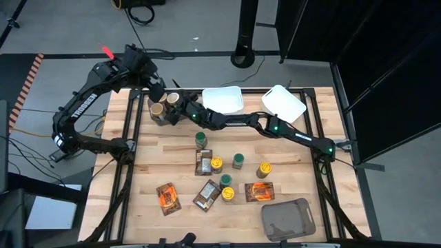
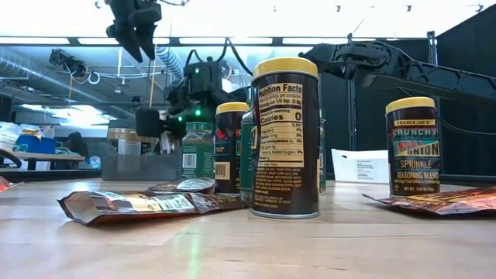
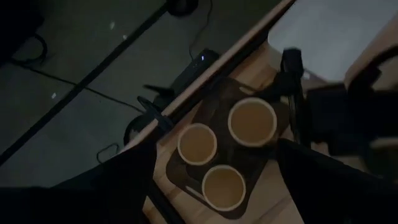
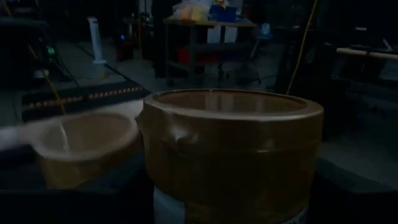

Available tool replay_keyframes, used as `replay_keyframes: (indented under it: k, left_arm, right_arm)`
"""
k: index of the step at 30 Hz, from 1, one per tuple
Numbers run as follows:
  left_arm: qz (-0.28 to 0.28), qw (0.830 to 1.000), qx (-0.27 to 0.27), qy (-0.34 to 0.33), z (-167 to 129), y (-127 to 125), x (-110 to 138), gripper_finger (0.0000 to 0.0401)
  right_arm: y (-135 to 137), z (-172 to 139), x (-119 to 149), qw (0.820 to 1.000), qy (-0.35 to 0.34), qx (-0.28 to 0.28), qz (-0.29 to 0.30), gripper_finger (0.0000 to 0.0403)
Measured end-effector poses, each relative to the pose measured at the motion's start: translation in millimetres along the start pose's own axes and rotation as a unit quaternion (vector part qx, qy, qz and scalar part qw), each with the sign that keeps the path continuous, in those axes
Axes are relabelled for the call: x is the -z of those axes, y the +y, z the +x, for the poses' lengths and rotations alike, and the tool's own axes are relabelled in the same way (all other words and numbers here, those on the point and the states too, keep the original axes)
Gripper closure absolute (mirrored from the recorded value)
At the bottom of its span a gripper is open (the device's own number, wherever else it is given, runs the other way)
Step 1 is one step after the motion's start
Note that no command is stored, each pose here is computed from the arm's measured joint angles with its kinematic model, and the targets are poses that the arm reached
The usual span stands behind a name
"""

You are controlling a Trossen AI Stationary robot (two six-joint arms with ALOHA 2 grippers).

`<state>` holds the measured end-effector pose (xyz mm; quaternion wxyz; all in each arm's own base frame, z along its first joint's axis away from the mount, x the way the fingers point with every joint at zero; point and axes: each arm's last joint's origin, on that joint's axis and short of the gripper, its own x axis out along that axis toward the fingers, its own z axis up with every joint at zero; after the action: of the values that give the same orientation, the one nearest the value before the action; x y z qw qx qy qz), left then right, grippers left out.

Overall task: Sort spices by type
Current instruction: Put the gold seasoning bottle into the top black bin, then put the green seasoning bottle into the right white bin

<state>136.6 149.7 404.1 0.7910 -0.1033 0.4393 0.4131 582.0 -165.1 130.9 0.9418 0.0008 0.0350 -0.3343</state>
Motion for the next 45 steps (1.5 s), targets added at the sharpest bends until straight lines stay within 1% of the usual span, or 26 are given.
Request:
replay_keyframes:
  k: [2, 4, 11, 16, 17, 20, 21, 23, 25, 31, 34, 38, 40, 43, 45]
  left_arm:
    - [0.002, 1.0, 0.001, 0.009, 6.1, -1.4, 2.3, 0.0064]
    - [0.003, 1.0, 0.0, 0.013, 10.0, -2.2, 3.6, 0.0064]
    - [-0.001, 1.0, -0.005, -0.007, 10.8, -1.9, -0.3, 0.0064]
    - [0.003, 1.0, -0.008, -0.006, 10.8, -1.7, -0.2, 0.0064]
    - [0.003, 1.0, -0.008, -0.006, 10.8, -1.7, -0.1, 0.0064]
    - [0.004, 1.0, -0.008, -0.006, 10.8, -1.7, -0.1, 0.0064]
    - [0.004, 1.0, -0.008, -0.006, 10.8, -1.7, -0.1, 0.0064]
    - [0.004, 1.0, -0.008, -0.006, 10.8, -1.6, -0.1, 0.0064]
    - [0.004, 1.0, -0.008, -0.006, 10.8, -1.7, -0.1, 0.0064]
    - [0.005, 1.0, -0.008, -0.004, 10.8, -1.7, 0.2, 0.0064]
    - [0.005, 1.0, -0.008, -0.004, 10.8, -1.7, 0.2, 0.0064]
    - [0.008, 1.0, -0.008, -0.004, 10.8, -1.7, 0.2, 0.0064]
    - [0.012, 1.0, -0.009, -0.004, 10.8, -1.6, 0.2, 0.0064]
    - [0.012, 1.0, -0.018, -0.003, 10.8, -1.1, 0.3, 0.0064]
    - [0.014, 1.0, -0.022, -0.003, 10.9, -0.9, 0.3, 0.0064]
  right_arm:
    - [-2.0, 0.9, 5.1, 1.0, 0.02, 0.002, -0.004, 0.0121]
    - [-4.4, 1.9, 7.0, 1.0, 0.028, 0.005, 0.005, 0.0121]
    - [-5.2, 2.4, 8.5, 0.998, 0.034, 0.0, 0.048, 0.0121]
    - [-7.8, 3.5, 8.9, 0.998, 0.036, 0.001, 0.049, 0.012]
    - [-9.0, 4.0, 9.0, 0.998, 0.036, 0.002, 0.05, 0.0111]
    - [-12.7, 5.5, 9.4, 0.997, 0.039, 0.005, 0.06, 0.0045]
    - [-13.8, 6.0, 9.6, 0.997, 0.041, 0.006, 0.063, 0.0029]
    - [-14.7, 6.3, 9.7, 0.997, 0.041, 0.007, 0.07, 0.0015]
    - [-14.6, 6.3, 9.7, 0.996, 0.041, 0.004, 0.076, 0.0018]
    - [-12.4, 5.7, 6.5, 0.998, 0.022, 0.0, 0.065, 0.0052]
    - [-6.2, 4.7, -4.6, 0.999, 0.004, -0.011, 0.03, 0.0065]
    - [-0.1, 0.3, -36.9, 0.999, -0.036, -0.028, -0.009, 0.0071]
    - [1.8, -3.4, -48.3, 0.999, -0.041, -0.03, -0.021, 0.0072]
    - [1.8, -10.0, -67.9, 0.998, -0.015, -0.033, -0.043, 0.0068]
    - [-1.2, -18.7, -86.6, 0.997, 0.032, -0.036, -0.059, 0.0065]
